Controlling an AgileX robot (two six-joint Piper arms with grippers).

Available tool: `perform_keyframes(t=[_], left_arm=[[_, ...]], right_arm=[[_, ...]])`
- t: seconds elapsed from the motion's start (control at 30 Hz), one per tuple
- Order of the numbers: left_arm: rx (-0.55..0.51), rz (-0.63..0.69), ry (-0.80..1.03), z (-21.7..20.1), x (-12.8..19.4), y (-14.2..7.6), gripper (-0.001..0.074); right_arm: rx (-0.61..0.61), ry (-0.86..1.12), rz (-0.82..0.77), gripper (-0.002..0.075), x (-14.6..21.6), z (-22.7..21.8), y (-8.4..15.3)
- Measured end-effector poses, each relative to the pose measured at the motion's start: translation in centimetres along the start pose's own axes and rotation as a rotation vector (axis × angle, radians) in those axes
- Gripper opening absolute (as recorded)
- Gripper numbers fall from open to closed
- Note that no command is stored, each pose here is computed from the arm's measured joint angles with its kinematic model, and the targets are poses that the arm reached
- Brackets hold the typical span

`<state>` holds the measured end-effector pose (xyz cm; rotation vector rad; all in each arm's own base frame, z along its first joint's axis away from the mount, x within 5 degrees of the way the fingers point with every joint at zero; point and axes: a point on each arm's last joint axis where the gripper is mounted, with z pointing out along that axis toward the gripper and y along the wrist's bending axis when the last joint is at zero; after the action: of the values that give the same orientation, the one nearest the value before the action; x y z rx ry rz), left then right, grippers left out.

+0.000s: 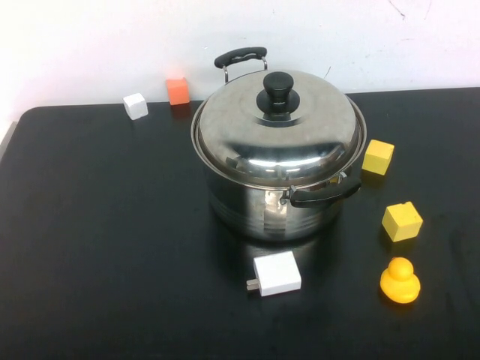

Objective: Cover the pot

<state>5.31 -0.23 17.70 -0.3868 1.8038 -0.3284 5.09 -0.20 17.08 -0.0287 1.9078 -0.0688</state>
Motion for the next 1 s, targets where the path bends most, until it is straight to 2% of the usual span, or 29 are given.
perform_keyframes(t=[0.33, 0.4, 0.53, 0.6, 1.0], left_arm=[[-0.006, 0.032, -0.002, 0.0, -0.02, 0.05, -0.0001], [-0.007, 0.092, -0.002, 0.0, -0.02, 0.06, -0.0001], [-0.005, 0.296, -0.001, 0.0, -0.02, 0.04, -0.0001], [-0.005, 0.343, -0.001, 0.0, -0.01, 0.04, -0.0001], [-0.004, 0.369, 0.002, 0.0, 0.01, 0.04, -0.0001]], right_arm=[[0.0, 0.0, 0.0, -0.0002, 0.0, 0.0, 0.0], [0.0, 0.0, 0.0, -0.0002, 0.0, 0.0, 0.0], [0.0, 0.0, 0.0, -0.0002, 0.0, 0.0, 0.0], [0.0, 0.0, 0.0, -0.0002, 0.0, 0.0, 0.0], [0.0, 0.0, 0.0, -0.0002, 0.0, 0.0, 0.0]])
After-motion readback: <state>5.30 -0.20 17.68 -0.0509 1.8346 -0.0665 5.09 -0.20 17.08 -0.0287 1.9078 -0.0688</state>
